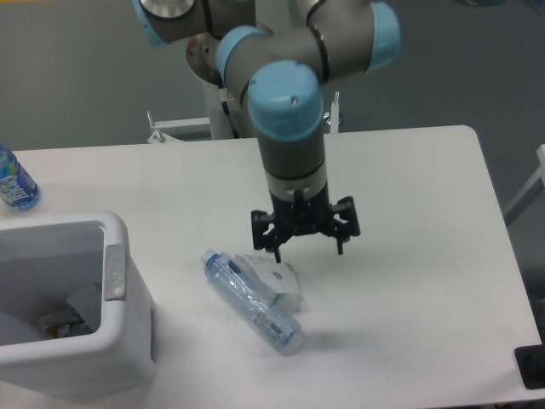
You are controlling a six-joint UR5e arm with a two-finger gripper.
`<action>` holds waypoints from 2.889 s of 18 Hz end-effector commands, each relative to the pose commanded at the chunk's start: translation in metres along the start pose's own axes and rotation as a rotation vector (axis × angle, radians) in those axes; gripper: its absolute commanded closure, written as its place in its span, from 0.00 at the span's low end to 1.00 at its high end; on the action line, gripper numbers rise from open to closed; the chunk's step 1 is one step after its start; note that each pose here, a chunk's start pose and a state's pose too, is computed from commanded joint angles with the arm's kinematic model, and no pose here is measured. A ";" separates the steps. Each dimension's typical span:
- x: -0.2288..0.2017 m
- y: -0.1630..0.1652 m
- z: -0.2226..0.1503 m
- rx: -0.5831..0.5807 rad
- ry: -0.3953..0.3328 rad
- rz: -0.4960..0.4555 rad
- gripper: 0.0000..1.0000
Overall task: Place the trash in the trash can
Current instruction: 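Lower the open gripper toward the white paper wrapper on the bottle, then close the gripper on the white paper wrapper, then lift the wrapper and carry it over the white trash bin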
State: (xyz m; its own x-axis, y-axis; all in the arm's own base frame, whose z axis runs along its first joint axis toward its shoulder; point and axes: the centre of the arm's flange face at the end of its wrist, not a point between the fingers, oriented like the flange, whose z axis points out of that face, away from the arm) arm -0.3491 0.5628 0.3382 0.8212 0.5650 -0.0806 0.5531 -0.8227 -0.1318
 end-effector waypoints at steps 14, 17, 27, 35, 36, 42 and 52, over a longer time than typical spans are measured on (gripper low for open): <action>0.019 0.016 0.091 -0.129 -0.014 -0.023 0.17; 0.017 0.019 0.092 -0.136 -0.041 -0.026 0.53; 0.008 0.031 0.081 -0.142 -0.094 -0.018 1.00; -0.042 0.018 -0.065 0.119 -0.032 -0.129 1.00; -0.053 0.016 -0.088 0.172 0.001 -0.149 1.00; -0.034 0.003 -0.172 0.490 0.335 -0.176 1.00; 0.059 0.004 -0.250 0.573 0.565 -0.100 1.00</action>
State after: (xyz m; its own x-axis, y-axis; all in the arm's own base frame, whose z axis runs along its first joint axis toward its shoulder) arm -0.2634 0.5767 0.5800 0.8035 0.3902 0.4496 0.5953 -0.5227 -0.6102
